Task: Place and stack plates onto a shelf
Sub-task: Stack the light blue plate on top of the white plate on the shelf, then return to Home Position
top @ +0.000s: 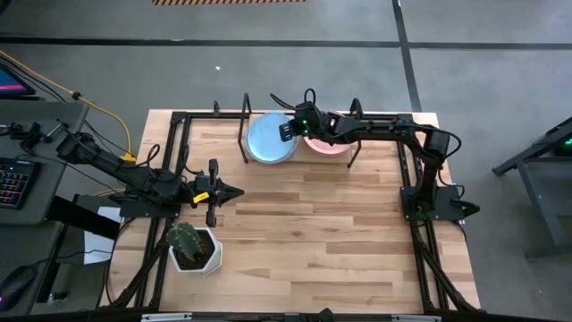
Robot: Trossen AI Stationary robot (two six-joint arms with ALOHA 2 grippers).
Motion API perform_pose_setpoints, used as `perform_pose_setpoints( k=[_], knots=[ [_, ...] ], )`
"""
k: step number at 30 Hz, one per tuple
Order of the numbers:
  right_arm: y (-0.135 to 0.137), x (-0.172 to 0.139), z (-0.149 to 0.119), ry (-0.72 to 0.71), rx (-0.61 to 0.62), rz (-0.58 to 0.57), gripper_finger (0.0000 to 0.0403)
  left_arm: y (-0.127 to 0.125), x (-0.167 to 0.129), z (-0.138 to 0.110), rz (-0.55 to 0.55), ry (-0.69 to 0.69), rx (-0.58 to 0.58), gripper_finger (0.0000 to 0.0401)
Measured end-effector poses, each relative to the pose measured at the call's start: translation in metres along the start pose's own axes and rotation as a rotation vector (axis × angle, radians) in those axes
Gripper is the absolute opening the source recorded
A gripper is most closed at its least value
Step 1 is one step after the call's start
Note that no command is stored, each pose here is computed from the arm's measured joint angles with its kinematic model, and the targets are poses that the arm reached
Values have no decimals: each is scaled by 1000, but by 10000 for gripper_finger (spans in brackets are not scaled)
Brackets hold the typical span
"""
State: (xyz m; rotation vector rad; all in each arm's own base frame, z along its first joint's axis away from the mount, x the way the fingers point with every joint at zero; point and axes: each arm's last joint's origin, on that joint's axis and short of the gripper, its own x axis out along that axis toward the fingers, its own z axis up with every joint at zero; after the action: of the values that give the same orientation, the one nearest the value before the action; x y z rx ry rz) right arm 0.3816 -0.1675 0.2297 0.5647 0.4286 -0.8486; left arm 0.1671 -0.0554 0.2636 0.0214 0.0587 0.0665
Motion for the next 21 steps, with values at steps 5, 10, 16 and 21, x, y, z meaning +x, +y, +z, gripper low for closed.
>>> perform_pose_setpoints(
  k=[5,10,16,21],
  knots=[
    [1,0,0,2,-19,11,132,0,0,0,0,1,2,0],
    [1,-9,3,37,-122,45,181,0,0,0,-1,2,3,0],
    [7,-48,1,112,-292,12,193,0,0,-1,0,5,10,0],
    [17,-87,-27,132,-406,34,193,0,0,-1,0,5,11,0]
  ],
)
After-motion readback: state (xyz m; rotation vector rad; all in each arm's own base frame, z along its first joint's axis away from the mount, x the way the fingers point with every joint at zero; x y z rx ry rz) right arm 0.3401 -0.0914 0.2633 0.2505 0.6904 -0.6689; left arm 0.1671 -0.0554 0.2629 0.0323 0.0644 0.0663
